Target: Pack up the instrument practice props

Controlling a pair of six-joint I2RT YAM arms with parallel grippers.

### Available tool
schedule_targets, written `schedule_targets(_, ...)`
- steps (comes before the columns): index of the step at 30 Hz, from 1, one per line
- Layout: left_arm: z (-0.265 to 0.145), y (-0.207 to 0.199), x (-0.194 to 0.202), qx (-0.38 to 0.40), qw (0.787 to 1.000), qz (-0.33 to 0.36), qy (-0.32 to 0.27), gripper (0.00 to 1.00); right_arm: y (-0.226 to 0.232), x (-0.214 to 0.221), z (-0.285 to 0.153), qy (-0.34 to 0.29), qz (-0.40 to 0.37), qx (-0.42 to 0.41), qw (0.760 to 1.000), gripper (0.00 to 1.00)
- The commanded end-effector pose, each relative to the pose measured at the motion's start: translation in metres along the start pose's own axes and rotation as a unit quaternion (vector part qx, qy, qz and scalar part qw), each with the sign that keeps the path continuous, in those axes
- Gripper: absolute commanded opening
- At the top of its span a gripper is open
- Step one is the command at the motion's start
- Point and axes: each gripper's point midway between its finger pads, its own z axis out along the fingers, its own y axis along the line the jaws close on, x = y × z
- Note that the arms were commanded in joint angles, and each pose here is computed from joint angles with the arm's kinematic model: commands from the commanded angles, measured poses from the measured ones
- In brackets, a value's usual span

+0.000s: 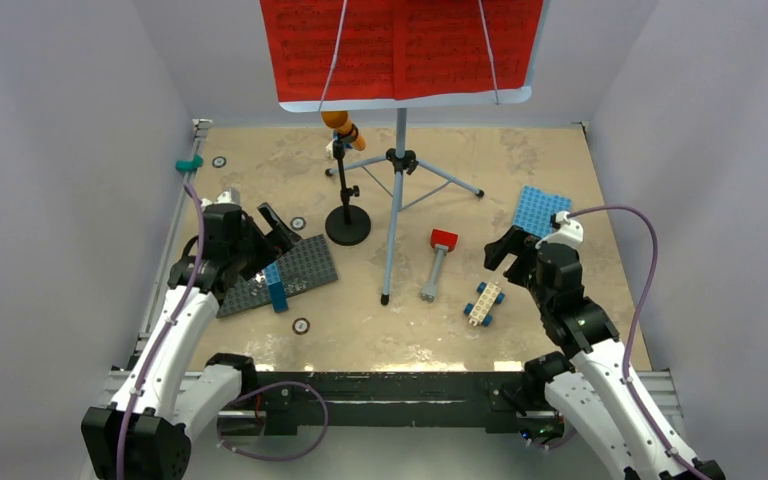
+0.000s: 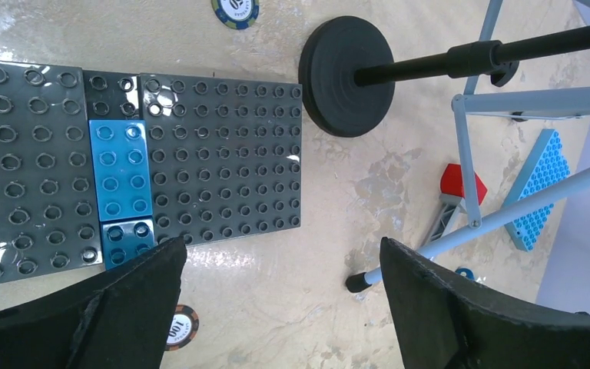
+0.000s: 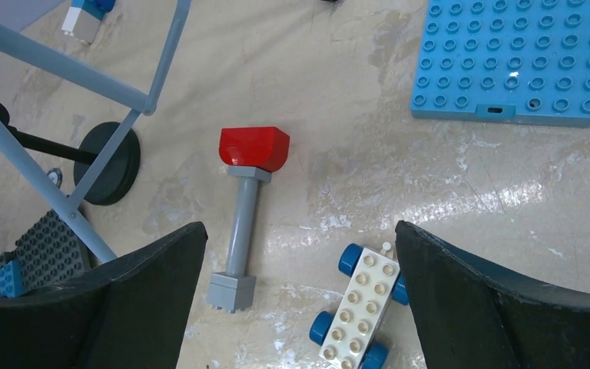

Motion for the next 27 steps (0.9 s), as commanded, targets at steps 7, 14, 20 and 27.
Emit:
schedule_targets(7,-0.015,-0.020,-0.008,0.067,0.997,0.031,-0.034,1.00,0.017,-0.022,-0.009,-0.033,-0.004,-0.037,0.999,0.99)
schedule_targets(14,-0.019,-0.024,-0.008,0.090,0.994,0.042,-0.047,1.00,0.031,-0.026,-0.016,-0.028,-0.015,-0.072,0.997,0.99)
schedule_targets(20,-0.031,-0.045,-0.013,0.156,0.982,0.081,-0.076,0.94,0.065,-0.018,-0.024,0.002,-0.045,-0.168,0.985,0.94)
schedule_targets(27,-0.053,-0.074,-0.013,0.256,0.945,0.143,-0.147,0.92,0.080,-0.003,-0.027,0.035,-0.074,-0.221,0.972,0.93)
